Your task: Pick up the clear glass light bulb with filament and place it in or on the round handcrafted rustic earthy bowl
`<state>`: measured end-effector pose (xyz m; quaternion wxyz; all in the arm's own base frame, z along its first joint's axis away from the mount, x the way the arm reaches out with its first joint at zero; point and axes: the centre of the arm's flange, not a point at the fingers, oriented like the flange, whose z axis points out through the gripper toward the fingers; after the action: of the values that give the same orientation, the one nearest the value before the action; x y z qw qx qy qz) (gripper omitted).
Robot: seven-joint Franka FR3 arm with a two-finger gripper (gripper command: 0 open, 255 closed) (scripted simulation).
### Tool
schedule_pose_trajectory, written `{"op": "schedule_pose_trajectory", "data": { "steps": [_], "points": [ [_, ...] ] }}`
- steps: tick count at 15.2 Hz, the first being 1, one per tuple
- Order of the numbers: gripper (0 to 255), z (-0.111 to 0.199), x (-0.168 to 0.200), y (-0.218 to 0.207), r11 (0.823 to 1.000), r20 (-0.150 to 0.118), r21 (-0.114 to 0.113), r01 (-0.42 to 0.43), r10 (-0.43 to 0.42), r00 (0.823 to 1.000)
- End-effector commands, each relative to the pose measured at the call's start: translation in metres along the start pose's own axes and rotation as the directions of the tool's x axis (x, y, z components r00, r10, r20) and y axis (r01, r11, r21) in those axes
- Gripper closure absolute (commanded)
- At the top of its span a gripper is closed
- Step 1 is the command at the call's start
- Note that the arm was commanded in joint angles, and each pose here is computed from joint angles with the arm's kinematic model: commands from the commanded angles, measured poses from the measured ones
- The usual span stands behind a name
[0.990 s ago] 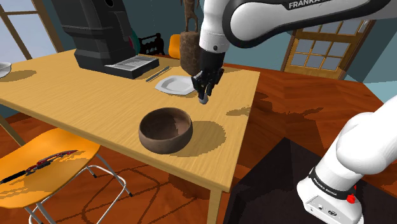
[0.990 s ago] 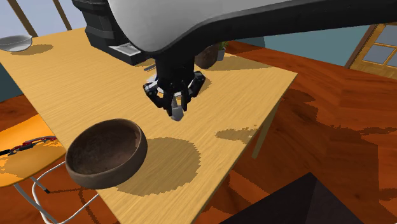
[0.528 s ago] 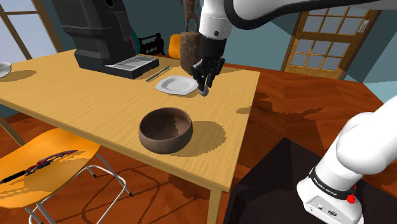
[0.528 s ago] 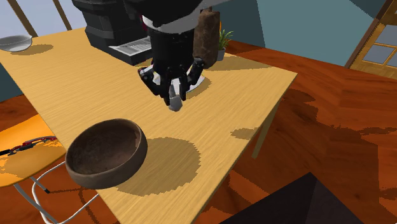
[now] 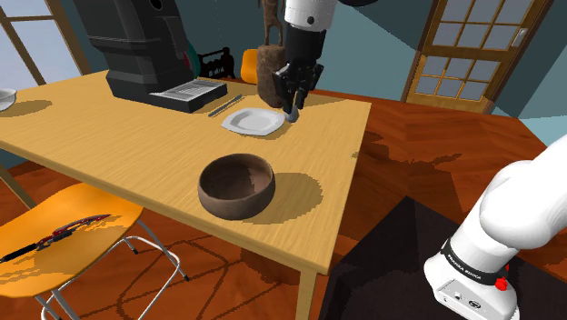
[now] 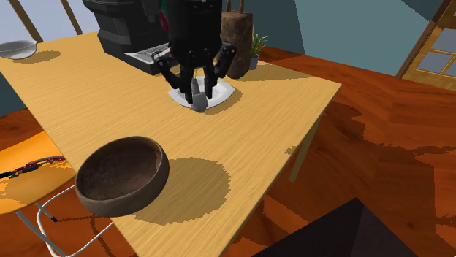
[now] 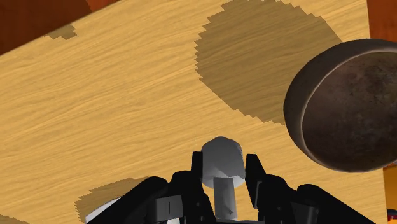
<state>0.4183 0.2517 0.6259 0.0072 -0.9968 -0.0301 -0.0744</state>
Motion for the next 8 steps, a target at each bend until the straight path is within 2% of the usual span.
{"op": "schedule_pose_trajectory", "data": {
  "steps": [1,8],
  "points": [
    [255,-0.008,0.001,0.001,1.0,0.0,0.0,0.0,0.0,1.0],
    [255,-0.007,-0.007,-0.091,1.0,0.0,0.0,0.0,0.0,1.0]
  ]
}}
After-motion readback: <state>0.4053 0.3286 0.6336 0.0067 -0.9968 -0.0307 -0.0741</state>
